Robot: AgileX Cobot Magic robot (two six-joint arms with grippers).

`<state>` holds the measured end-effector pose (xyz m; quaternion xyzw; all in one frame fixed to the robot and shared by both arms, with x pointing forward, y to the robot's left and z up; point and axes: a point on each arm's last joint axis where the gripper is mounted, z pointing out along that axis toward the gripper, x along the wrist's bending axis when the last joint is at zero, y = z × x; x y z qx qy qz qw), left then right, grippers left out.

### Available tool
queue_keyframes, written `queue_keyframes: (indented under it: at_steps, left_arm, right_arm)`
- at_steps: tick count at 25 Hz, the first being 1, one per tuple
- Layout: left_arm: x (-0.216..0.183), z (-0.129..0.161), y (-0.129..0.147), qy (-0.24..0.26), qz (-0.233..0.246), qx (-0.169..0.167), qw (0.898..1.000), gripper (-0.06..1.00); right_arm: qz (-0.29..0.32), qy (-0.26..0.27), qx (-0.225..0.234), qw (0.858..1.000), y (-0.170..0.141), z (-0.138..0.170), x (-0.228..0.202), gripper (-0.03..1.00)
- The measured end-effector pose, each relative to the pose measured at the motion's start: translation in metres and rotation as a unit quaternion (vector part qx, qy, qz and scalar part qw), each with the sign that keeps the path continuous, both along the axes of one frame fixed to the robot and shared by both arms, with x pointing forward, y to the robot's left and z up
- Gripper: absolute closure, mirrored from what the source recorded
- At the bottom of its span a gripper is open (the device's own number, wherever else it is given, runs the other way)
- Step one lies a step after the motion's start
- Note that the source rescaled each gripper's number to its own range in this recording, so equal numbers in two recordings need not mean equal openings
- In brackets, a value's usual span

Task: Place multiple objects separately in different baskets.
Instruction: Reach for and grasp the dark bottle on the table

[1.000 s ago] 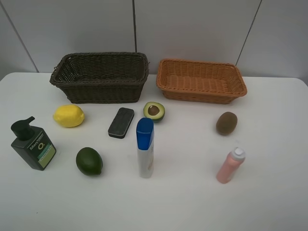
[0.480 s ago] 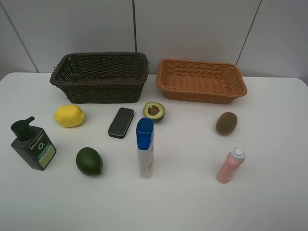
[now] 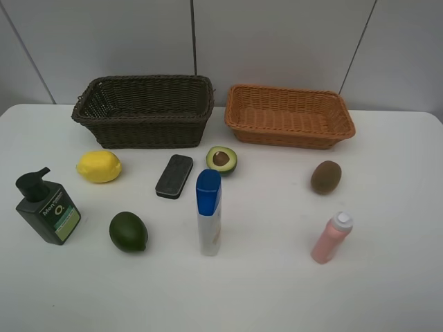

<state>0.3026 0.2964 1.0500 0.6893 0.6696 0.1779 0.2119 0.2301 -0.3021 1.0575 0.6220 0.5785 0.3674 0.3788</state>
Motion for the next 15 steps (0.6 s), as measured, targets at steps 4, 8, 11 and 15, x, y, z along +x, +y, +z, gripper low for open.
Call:
queue_keyframes:
  at_steps: [4, 8, 11, 15]
  left_arm:
    - [0.049, 0.0, 0.0, 0.094, -0.012, 0.009, 0.995, -0.05]
    - [0.101, -0.01, 0.0, 0.174, -0.041, 0.02, 0.984, -0.05]
    - [0.134, -0.026, -0.001, 0.226, -0.053, 0.022, 0.972, -0.05]
    - [0.168, -0.047, -0.001, 0.274, -0.064, 0.022, 0.959, -0.05]
  right_arm:
    - [0.0, 0.0, 0.0, 1.0, 0.0, 0.0, 0.0, -0.03]
    - [0.0, 0.0, 0.0, 1.0, 0.0, 0.0, 0.0, -0.03]
    - [0.0, 0.0, 0.0, 1.0, 0.0, 0.0, 0.0, -0.03]
    - [0.0, 0.0, 0.0, 1.0, 0.0, 0.0, 0.0, -0.03]
